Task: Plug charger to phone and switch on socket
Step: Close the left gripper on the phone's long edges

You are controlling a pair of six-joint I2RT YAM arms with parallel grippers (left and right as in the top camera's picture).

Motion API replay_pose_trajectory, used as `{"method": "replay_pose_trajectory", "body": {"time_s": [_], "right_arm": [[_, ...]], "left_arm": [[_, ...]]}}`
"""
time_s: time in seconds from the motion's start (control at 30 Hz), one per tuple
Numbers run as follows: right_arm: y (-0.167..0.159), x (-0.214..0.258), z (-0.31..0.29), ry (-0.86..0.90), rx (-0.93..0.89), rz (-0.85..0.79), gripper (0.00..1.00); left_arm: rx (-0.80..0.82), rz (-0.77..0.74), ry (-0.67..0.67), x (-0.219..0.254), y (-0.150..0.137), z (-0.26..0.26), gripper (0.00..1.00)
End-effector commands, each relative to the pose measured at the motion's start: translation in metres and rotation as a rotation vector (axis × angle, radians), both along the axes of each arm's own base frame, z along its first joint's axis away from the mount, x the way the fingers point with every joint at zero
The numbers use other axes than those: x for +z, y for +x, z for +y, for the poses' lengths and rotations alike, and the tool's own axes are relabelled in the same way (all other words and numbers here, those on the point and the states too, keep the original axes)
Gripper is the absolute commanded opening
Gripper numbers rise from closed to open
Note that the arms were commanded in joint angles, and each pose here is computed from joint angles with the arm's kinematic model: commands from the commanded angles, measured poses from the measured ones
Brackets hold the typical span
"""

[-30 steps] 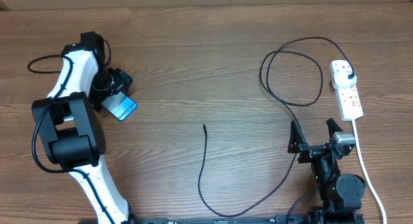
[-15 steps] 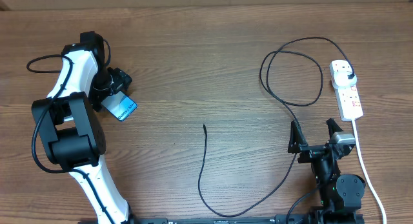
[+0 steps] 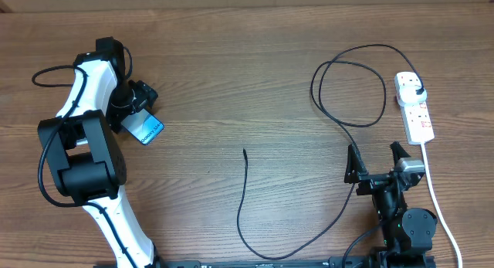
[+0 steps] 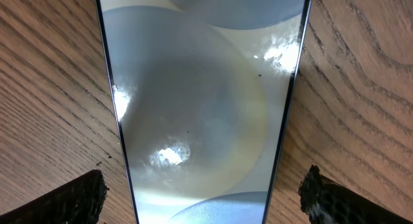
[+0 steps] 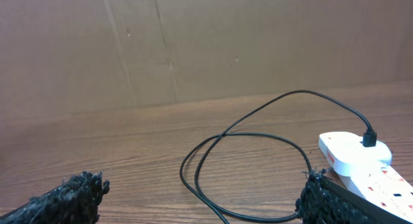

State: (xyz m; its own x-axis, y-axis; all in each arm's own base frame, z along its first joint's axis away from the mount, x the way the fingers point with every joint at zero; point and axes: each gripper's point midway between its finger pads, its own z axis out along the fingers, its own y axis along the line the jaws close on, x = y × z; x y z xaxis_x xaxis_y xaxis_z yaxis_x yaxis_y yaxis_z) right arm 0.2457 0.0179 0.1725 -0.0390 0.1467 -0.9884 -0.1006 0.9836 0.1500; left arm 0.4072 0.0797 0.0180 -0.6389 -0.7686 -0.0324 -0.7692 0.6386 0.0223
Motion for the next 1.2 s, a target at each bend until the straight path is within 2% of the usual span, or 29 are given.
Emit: {"method": "replay_pose_trajectory", "body": {"time_s": [0.0, 0.7, 1.17], "right_arm": [[0.0, -0.002, -0.001, -0.004, -0.005, -0.005, 1.0], [0.0, -0.002, -0.001, -0.004, -0.005, -0.005, 1.0], [0.0, -0.002, -0.001, -0.004, -0.005, -0.005, 1.0]], "left_arm": [[-0.009, 0.02, 0.011, -0.008, -0.003, 0.004, 0.99], [-0.009, 0.017, 0.022, -0.009, -0.002, 0.007, 1.0], [-0.01, 0.082, -0.002, -0.034, -0.01, 0.003, 1.0]]}}
